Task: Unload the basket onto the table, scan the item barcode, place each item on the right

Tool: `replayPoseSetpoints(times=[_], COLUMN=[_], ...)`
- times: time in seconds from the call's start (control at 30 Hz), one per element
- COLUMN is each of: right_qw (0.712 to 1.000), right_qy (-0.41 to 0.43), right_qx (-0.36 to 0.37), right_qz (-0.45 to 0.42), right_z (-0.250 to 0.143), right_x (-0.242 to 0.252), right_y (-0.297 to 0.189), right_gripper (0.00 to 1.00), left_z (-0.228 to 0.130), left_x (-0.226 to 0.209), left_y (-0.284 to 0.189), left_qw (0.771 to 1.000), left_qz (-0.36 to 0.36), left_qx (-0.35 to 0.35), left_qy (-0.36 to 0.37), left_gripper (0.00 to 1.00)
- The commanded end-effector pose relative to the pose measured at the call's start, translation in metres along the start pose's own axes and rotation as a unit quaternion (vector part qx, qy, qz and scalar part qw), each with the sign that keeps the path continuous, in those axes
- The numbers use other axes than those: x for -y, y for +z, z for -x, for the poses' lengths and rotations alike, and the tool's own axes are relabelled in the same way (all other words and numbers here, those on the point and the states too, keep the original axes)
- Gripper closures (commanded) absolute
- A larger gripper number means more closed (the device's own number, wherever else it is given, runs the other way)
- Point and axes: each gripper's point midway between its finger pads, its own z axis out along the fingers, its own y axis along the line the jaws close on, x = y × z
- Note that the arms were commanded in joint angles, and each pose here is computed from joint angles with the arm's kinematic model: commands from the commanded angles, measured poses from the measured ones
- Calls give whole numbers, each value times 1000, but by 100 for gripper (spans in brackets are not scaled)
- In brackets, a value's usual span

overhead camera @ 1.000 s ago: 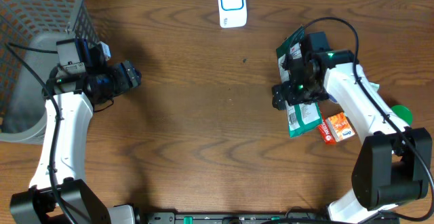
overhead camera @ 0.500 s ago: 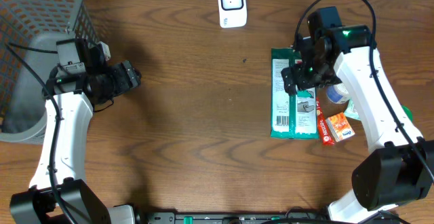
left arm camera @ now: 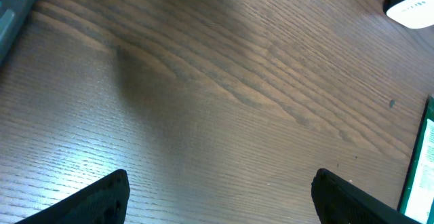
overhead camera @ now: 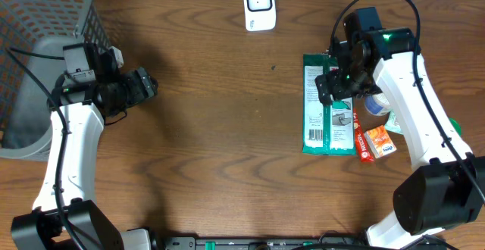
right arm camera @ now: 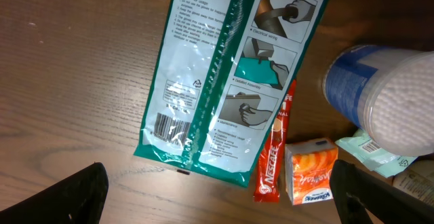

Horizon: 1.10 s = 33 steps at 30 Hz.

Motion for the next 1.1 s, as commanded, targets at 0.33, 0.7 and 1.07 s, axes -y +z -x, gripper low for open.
replayPoseSetpoints(times=[0.33,0.7,1.07], right_qw=[1000,994,932], right_qy=[10,15,6], right_qx=[9,102,359], right_qz=[-9,-36,-54], right_z=[4,18,5], right_x=[3,15,15], right_y=[-5,-49,-203], right_gripper=[1,1,1], left_z=[4,4,4], left_x=[-5,-5,-5], left_y=[-5,-5,-5], left_qw=[1000,1000,1000], left_qz=[9,9,9], left_qx=[10,10,10], left_qy=[-2,-2,-2], left_gripper=[13,13,13])
